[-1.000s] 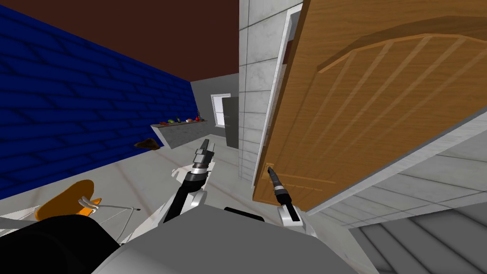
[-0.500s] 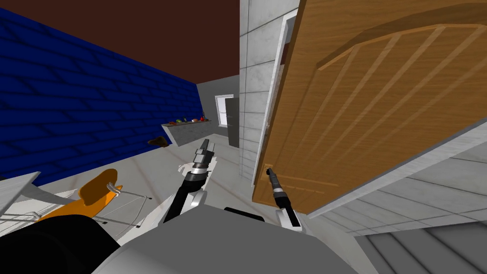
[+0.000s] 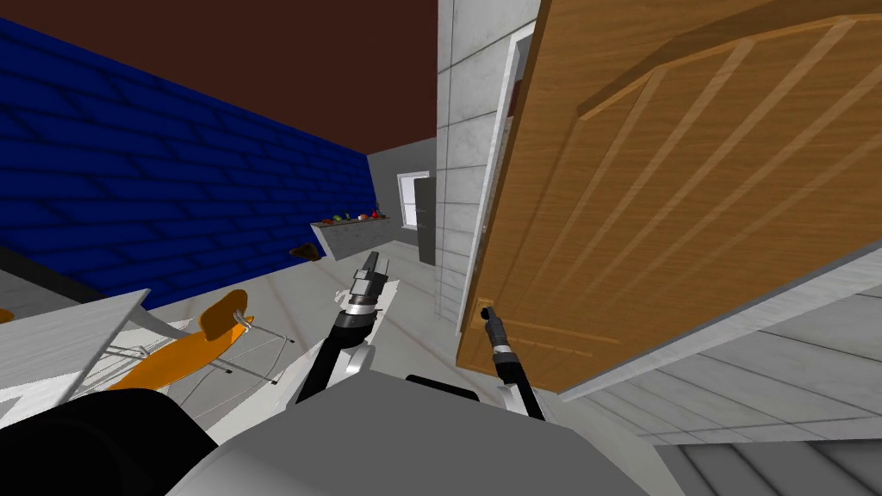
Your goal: Push the door open
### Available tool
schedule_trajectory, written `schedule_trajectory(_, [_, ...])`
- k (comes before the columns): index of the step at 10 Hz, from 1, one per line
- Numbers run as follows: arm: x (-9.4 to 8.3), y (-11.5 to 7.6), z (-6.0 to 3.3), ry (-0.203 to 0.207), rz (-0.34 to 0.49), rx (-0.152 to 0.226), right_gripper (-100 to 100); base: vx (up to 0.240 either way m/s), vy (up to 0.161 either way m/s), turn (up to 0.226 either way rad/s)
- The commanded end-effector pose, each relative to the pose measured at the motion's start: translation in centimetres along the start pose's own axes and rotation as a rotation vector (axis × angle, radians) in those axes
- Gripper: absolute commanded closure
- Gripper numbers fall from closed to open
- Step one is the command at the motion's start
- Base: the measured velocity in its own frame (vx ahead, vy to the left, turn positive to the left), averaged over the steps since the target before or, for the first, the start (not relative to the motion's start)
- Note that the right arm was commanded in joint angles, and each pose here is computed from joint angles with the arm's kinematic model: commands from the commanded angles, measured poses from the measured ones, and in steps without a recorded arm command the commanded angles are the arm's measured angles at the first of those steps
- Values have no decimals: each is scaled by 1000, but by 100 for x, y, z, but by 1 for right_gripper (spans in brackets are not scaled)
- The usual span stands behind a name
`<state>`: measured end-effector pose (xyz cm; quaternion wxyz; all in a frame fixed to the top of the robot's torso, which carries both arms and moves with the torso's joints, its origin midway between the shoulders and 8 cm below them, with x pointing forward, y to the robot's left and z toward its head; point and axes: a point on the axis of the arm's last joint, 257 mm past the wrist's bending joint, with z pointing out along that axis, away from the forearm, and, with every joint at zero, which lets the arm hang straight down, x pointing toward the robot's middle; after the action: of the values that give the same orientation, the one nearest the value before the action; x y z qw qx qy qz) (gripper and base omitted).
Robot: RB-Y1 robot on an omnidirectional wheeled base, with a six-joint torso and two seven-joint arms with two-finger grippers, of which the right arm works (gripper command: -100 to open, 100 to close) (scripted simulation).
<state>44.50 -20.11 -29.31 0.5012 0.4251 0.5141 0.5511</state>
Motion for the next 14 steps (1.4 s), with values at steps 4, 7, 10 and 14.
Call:
schedule_trajectory(4, [178,62,-125,-15,268,-9,100,-79,-90,116])
schedule_trajectory(7, [251,76,-208,-30,432,-10,100,-71,-75,116])
schedule_trajectory(10, [320,87,-290,-47,594,-11,100,-65,-75,127])
schedule_trajectory(14, [405,98,-396,-73,801,-12,100,-84,-69,123])
